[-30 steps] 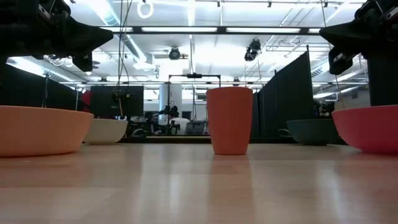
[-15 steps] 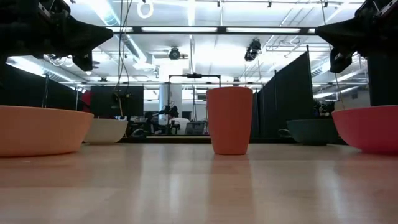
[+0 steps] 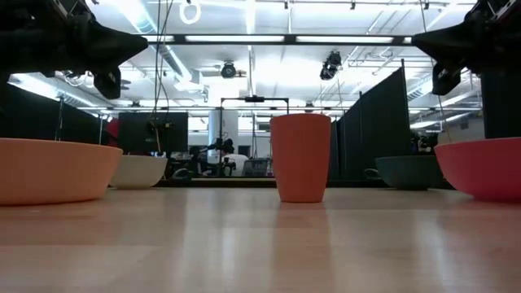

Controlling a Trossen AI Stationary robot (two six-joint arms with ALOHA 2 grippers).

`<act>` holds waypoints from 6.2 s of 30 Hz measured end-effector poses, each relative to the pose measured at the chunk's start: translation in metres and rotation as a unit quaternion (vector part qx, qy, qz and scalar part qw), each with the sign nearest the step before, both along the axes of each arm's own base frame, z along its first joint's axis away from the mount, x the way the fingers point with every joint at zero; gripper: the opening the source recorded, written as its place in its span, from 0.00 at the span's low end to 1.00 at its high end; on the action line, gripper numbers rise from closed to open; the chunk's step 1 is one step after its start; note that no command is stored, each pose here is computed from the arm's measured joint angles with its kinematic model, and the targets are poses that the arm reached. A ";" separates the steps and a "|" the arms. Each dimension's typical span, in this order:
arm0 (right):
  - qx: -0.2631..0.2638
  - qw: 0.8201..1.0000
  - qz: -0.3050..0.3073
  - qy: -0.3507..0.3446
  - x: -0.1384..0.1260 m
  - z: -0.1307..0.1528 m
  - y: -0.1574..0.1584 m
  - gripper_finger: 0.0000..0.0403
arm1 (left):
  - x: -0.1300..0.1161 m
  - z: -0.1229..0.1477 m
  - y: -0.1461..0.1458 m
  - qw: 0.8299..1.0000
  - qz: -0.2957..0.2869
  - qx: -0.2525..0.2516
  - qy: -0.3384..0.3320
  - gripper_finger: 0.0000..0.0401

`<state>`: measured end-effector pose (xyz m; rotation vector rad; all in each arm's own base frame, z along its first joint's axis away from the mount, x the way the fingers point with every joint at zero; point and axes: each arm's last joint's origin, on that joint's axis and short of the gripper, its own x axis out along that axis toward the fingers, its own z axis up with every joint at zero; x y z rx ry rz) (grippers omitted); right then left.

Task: Nest bowls inside each other
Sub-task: Move the yellow bowl to the center of the table

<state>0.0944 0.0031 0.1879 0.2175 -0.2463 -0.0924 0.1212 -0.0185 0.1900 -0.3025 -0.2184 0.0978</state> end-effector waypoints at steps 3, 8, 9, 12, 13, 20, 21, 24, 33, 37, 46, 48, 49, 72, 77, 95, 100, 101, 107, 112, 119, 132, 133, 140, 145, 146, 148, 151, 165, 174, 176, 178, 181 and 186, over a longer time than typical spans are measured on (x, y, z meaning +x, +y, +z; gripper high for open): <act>0.004 1.000 -0.018 0.000 0.000 0.000 -0.001 0.00 | 0.000 0.000 0.000 1.000 0.007 0.000 0.001 0.00; 0.012 1.000 -0.026 -0.001 0.000 0.000 -0.002 0.00 | 0.000 0.000 0.001 1.000 0.019 -0.008 0.002 0.00; 0.014 1.000 -0.027 -0.002 0.000 0.000 -0.002 0.00 | 0.000 0.000 0.001 1.000 0.021 -0.010 0.002 0.00; 0.018 0.999 -0.028 -0.003 0.000 0.000 -0.002 0.00 | 0.000 -0.001 0.002 1.000 0.027 -0.014 0.003 0.00; 0.020 0.999 -0.029 -0.003 0.000 0.000 -0.002 0.00 | 0.000 -0.001 0.002 0.999 0.029 -0.016 0.003 0.00; 0.030 0.999 -0.033 -0.006 0.000 0.000 -0.003 0.00 | 0.000 -0.001 0.003 0.999 0.043 -0.026 0.005 0.00; 0.032 0.999 -0.034 -0.006 0.000 0.001 -0.003 0.00 | 0.000 -0.001 0.003 0.999 0.045 -0.028 0.005 0.00; 0.035 0.999 -0.034 -0.007 0.000 0.001 -0.003 0.00 | 0.000 -0.001 0.003 0.998 0.049 -0.031 0.012 0.00; 0.052 0.997 -0.041 -0.027 -0.001 0.004 -0.003 0.00 | 0.002 0.057 0.006 0.982 0.116 0.040 0.141 0.01; 0.062 0.996 -0.046 -0.044 -0.003 0.007 -0.004 0.00 | 0.000 0.069 0.006 0.976 0.116 0.019 0.182 0.04; 0.083 0.992 -0.052 -0.082 -0.005 0.015 -0.005 0.00 | -0.006 0.086 0.008 0.956 0.127 -0.040 0.263 0.13; 0.088 0.991 -0.054 -0.090 -0.006 0.017 -0.005 0.00 | -0.008 0.090 0.009 0.949 0.131 -0.053 0.280 0.15; 0.091 0.990 -0.054 -0.095 -0.007 0.017 -0.005 0.00 | -0.010 0.092 0.009 0.946 0.134 -0.059 0.289 0.16; 0.087 0.992 -0.004 -0.088 0.004 0.069 -0.002 0.00 | -0.005 0.076 0.006 0.894 0.137 -0.115 0.410 0.62; 0.080 0.994 -0.006 -0.077 0.009 0.073 -0.001 0.00 | -0.005 0.072 0.006 0.884 0.139 -0.115 0.432 0.70; 0.075 0.995 -0.007 -0.068 0.014 0.077 -0.001 0.00 | -0.003 0.044 0.000 0.772 0.096 -0.068 0.624 0.87; 0.079 0.994 -0.006 -0.071 0.014 0.078 -0.001 0.00 | 0.002 0.038 0.000 0.753 0.097 -0.055 0.648 0.86; 0.079 0.994 -0.005 -0.071 0.014 0.078 -0.001 0.00 | 0.003 0.036 0.000 0.749 0.097 -0.052 0.653 0.86; 0.084 0.994 -0.004 -0.075 0.014 0.078 -0.001 0.00 | 0.008 0.029 -0.001 0.725 0.098 -0.037 0.681 0.85; 0.087 0.993 -0.003 -0.078 0.013 0.079 -0.001 0.00 | 0.013 0.023 -0.001 0.705 0.098 -0.028 0.702 0.84; 0.087 0.993 -0.001 -0.084 0.013 0.080 -0.001 0.00 | 0.018 0.019 0.004 0.694 0.114 -0.063 0.708 0.79; 0.086 0.992 0.005 -0.088 0.013 0.081 0.000 0.00 | 0.019 0.003 0.006 0.688 0.113 -0.112 0.708 0.63; 0.086 0.992 0.006 -0.088 0.013 0.081 0.000 0.00 | 0.019 0.002 0.006 0.688 0.115 -0.115 0.707 0.61; 0.085 0.992 0.010 -0.090 0.013 0.081 0.000 0.00 | 0.018 -0.005 0.006 0.688 0.124 -0.134 0.703 0.50; 0.085 0.992 0.011 -0.090 0.013 0.081 0.000 0.00 | 0.018 -0.006 0.007 0.688 0.129 -0.136 0.701 0.30; 0.084 0.992 0.011 -0.090 0.013 0.081 0.000 0.00 | 0.018 -0.006 0.007 0.689 0.130 -0.135 0.700 0.25; 0.084 0.992 0.011 -0.090 0.013 0.081 0.000 0.00 | 0.018 -0.006 0.007 0.689 0.131 -0.135 0.700 0.12; 0.084 0.992 0.011 -0.090 0.013 0.081 0.000 0.00 | 0.019 -0.006 0.007 0.693 0.134 -0.141 0.694 0.03; 0.084 0.992 0.011 -0.090 0.013 0.081 0.000 0.00 | 0.041 0.005 0.010 0.762 0.142 -0.170 0.608 0.00; 0.084 0.992 0.010 -0.089 0.013 0.081 0.000 0.00 | 0.055 0.017 0.017 0.803 0.157 -0.194 0.540 0.00; 0.084 0.992 0.010 -0.089 0.013 0.081 0.000 0.00 | 0.059 0.019 0.021 0.815 0.158 -0.196 0.522 0.00; 0.084 0.992 0.010 -0.089 0.013 0.081 0.000 0.00 | 0.063 0.020 0.026 0.822 0.162 -0.201 0.508 0.00; 0.084 0.992 0.010 -0.089 0.013 0.081 0.000 0.00 | 0.068 0.020 0.031 0.827 0.160 -0.207 0.497 0.00; 0.084 0.992 0.010 -0.089 0.013 0.081 0.000 0.00 | 0.081 0.013 0.035 0.829 0.141 -0.217 0.496 0.00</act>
